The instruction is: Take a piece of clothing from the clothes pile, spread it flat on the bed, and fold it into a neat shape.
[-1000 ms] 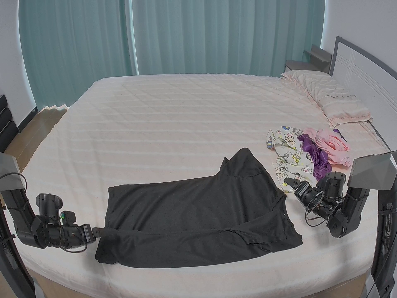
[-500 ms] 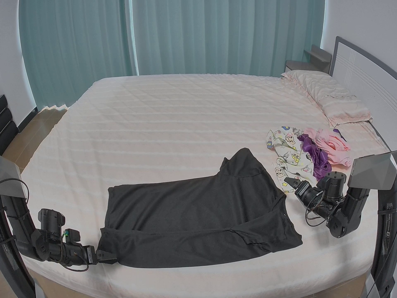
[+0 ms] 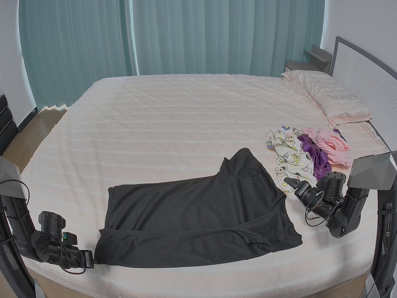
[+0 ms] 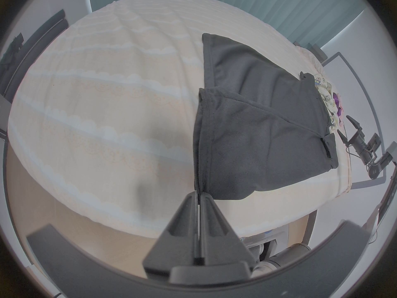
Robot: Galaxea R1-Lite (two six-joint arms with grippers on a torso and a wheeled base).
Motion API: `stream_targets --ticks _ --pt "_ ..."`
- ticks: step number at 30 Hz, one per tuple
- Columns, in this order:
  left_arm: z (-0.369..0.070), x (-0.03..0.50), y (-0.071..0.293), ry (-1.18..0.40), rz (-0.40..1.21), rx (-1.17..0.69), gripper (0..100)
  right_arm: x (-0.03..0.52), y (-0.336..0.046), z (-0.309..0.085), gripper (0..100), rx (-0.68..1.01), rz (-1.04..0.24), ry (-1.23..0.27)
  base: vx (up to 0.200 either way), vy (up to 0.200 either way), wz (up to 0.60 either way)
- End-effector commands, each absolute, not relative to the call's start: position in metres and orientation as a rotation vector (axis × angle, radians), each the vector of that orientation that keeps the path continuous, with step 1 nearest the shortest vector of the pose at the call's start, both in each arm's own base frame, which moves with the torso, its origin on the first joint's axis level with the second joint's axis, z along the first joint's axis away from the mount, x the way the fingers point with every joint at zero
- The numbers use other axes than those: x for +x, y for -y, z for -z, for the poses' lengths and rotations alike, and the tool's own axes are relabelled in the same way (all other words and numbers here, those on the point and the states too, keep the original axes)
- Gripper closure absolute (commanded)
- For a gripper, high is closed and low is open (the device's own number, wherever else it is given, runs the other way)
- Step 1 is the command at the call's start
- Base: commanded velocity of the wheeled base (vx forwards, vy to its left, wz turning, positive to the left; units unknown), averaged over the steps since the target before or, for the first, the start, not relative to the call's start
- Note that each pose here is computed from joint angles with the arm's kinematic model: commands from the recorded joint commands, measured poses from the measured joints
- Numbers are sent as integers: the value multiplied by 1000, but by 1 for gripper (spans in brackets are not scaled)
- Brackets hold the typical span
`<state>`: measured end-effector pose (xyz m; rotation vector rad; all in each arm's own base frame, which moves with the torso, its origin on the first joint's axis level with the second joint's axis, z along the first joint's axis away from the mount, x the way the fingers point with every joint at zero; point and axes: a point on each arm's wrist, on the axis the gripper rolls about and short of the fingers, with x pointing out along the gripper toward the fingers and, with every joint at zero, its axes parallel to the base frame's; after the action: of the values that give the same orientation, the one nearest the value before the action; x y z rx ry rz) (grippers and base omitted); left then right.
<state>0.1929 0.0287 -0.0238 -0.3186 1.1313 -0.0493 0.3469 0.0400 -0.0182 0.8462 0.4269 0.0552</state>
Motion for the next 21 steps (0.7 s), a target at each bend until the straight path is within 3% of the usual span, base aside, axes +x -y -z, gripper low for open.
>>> stream_targets --ticks 1,20,21 --pt "24 192 -32 -1134 30 -319 100 347 -41 20 0 846 -56 -431 0 0 0" --pt "28 187 -44 -1207 57 -238 100 347 -41 20 0 846 -56 -431 0 0 0" --pt "28 187 -44 -1206 57 -237 0 348 -41 20 0 846 -56 -430 0 0 0"
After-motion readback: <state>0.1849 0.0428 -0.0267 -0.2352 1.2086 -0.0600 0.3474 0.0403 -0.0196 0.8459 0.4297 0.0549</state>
